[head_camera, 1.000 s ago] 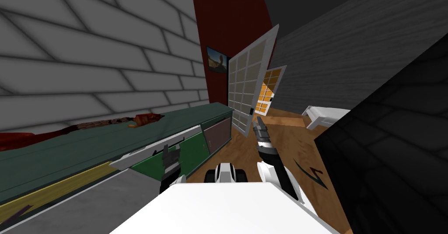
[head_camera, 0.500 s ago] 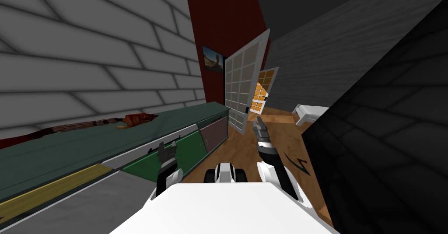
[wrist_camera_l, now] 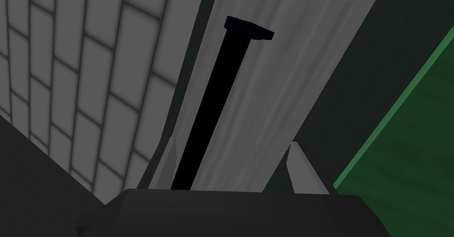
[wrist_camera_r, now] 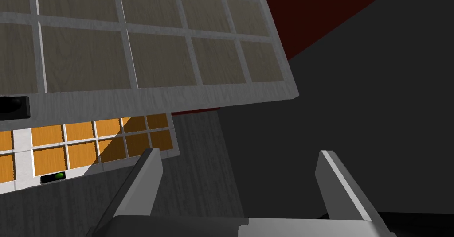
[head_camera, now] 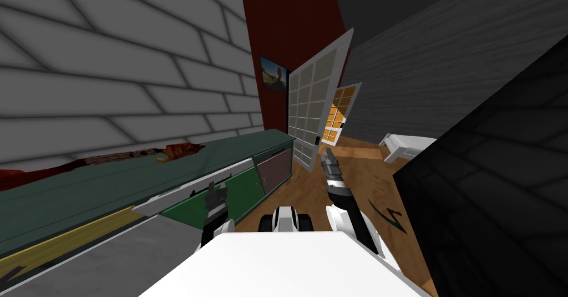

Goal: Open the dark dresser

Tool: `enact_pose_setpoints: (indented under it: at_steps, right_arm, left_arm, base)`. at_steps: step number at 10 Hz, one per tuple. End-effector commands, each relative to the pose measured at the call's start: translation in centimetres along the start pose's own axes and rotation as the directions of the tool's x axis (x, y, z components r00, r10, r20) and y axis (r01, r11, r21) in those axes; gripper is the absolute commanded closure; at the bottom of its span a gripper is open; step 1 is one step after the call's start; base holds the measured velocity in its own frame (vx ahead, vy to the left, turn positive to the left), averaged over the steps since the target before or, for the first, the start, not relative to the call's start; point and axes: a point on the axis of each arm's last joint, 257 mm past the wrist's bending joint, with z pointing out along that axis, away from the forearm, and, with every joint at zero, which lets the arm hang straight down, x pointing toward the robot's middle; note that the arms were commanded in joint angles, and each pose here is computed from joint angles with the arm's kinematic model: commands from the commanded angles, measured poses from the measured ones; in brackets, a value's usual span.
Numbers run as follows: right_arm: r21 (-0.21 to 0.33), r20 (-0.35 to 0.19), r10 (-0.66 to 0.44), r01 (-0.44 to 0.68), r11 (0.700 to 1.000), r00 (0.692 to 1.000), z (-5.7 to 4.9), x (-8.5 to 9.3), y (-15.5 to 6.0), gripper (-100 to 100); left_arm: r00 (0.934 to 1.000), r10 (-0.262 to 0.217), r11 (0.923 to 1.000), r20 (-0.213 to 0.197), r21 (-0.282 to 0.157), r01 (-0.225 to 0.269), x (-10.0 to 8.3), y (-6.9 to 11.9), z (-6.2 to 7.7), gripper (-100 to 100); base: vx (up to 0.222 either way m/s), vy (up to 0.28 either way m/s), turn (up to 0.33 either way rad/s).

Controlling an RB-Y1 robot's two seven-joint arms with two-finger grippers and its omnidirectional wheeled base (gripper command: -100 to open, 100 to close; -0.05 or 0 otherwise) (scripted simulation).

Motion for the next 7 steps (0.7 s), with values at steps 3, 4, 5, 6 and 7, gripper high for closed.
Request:
enact_pose_setpoints:
  at_steps: [3,4,5,6,7]
  right_arm:
    - [0.0,0.0,0.0,0.0,1.0,1.0,0.0,0.0,0.0,0]
    - [0.0,0.0,0.0,0.0,1.0,1.0,0.0,0.0,0.0,0]
    - [0.0,0.0,0.0,0.0,1.0,1.0,0.0,0.0,0.0,0]
    - [0.0,0.0,0.0,0.0,1.0,1.0,0.0,0.0,0.0,0]
    - [0.0,0.0,0.0,0.0,1.0,1.0,0.0,0.0,0.0,0]
  left_arm:
    - [0.9983,-0.032,0.9994,-0.05,0.012,0.033,3.6,-1.4,-4.3,100]
    - [0.9975,-0.04,0.9991,-0.057,0.011,0.041,4.4,-1.6,-5.2,100]
    - [0.9967,-0.049,0.9987,-0.064,0.01,0.05,5.1,-1.9,-6.2,100]
    - [0.9973,-0.044,0.999,-0.059,-0.006,0.043,4.6,-1.4,-5.9,100]
    - [0.9886,-0.1,0.9948,-0.113,-0.031,0.097,7.2,0.0,-5.3,100]
  base:
    - [0.087,0.068,0.122]
    - [0.073,0.049,0.14]
    - [0.084,0.051,0.132]
    - [0.043,0.018,0.018]
    - [0.009,-0.035,0.342]
